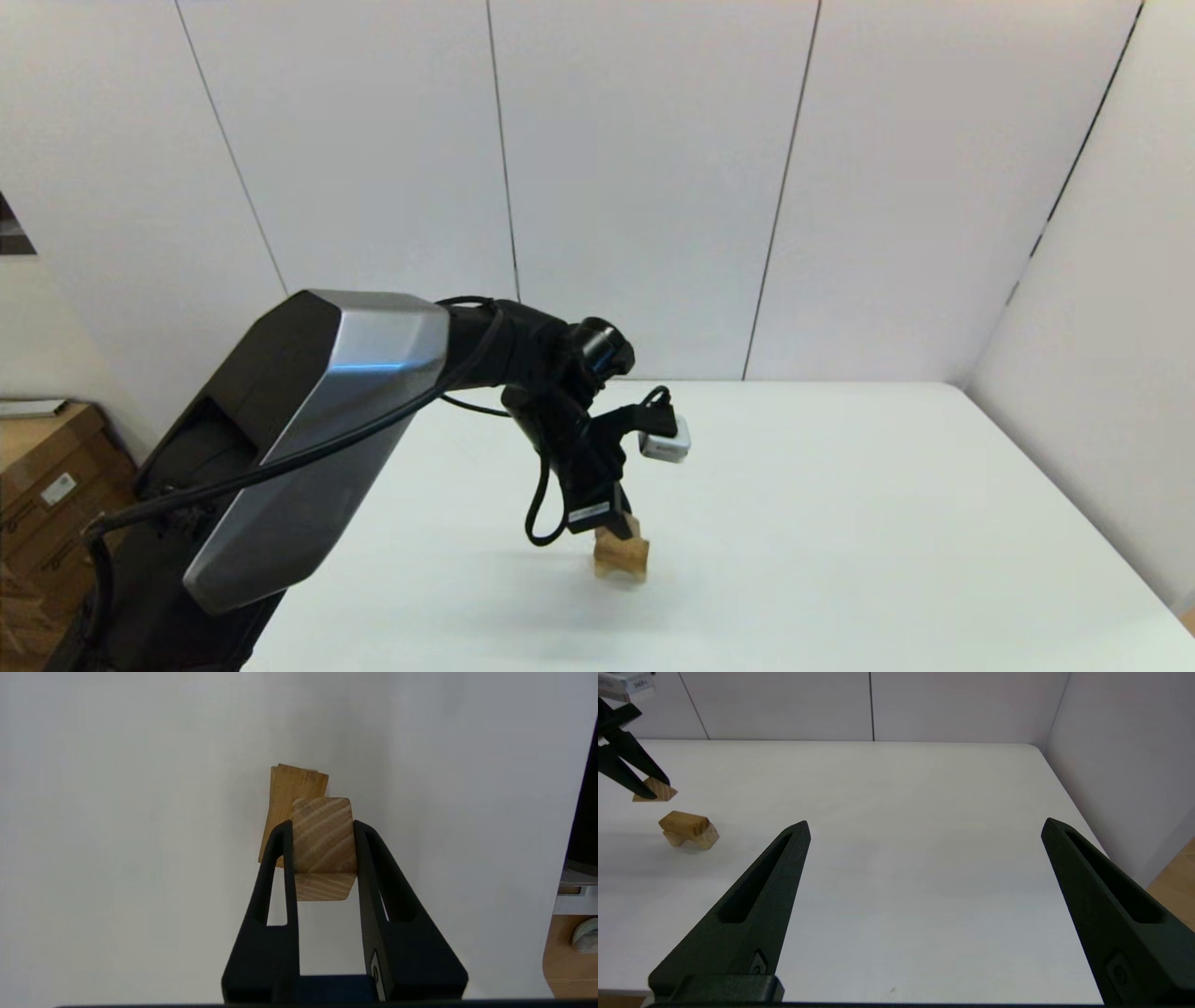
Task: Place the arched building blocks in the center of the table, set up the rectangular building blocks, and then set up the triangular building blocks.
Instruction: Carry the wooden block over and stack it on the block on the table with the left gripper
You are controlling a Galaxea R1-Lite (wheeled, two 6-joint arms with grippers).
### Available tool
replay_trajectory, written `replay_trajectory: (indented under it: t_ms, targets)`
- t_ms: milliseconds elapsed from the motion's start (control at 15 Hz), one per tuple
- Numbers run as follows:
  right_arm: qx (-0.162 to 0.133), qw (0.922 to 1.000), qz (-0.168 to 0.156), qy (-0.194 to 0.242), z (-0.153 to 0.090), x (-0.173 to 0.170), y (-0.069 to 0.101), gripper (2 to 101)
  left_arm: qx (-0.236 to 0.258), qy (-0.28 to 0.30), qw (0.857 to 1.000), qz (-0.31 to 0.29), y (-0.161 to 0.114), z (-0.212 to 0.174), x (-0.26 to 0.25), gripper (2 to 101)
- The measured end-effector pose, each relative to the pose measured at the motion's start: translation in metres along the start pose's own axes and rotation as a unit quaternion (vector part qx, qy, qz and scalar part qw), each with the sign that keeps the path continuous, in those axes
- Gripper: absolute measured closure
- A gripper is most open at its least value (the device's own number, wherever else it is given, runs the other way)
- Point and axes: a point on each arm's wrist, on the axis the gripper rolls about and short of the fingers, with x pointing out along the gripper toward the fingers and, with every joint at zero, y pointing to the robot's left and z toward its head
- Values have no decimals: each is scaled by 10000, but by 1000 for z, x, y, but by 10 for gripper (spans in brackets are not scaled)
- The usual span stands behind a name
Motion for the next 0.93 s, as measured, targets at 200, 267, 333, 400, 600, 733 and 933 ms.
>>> replay_trajectory:
  t_ms: [200,267,333,400,600,733,933]
  targets:
    - [0,10000,-1,0,0,0,0,43,5,46,10000,-88,-1,0,10,810]
    - [0,10000,-1,2,0,0,0,43,-4,42,9999,-98,0,-1,14,810]
    - [0,10000,0,2,0,0,0,43,0,35,9999,-101,0,-1,17,810]
    - [0,10000,0,-1,0,0,0,43,14,37,9999,-115,0,-1,20,810]
    - [-2,10000,-1,-1,0,0,0,43,40,66,9998,-174,-1,0,27,810]
    - [2,10000,0,1,0,0,0,43,11,84,9998,-188,0,-2,30,810]
    - [0,10000,0,-1,0,0,0,43,38,72,9998,-168,3,-4,39,810]
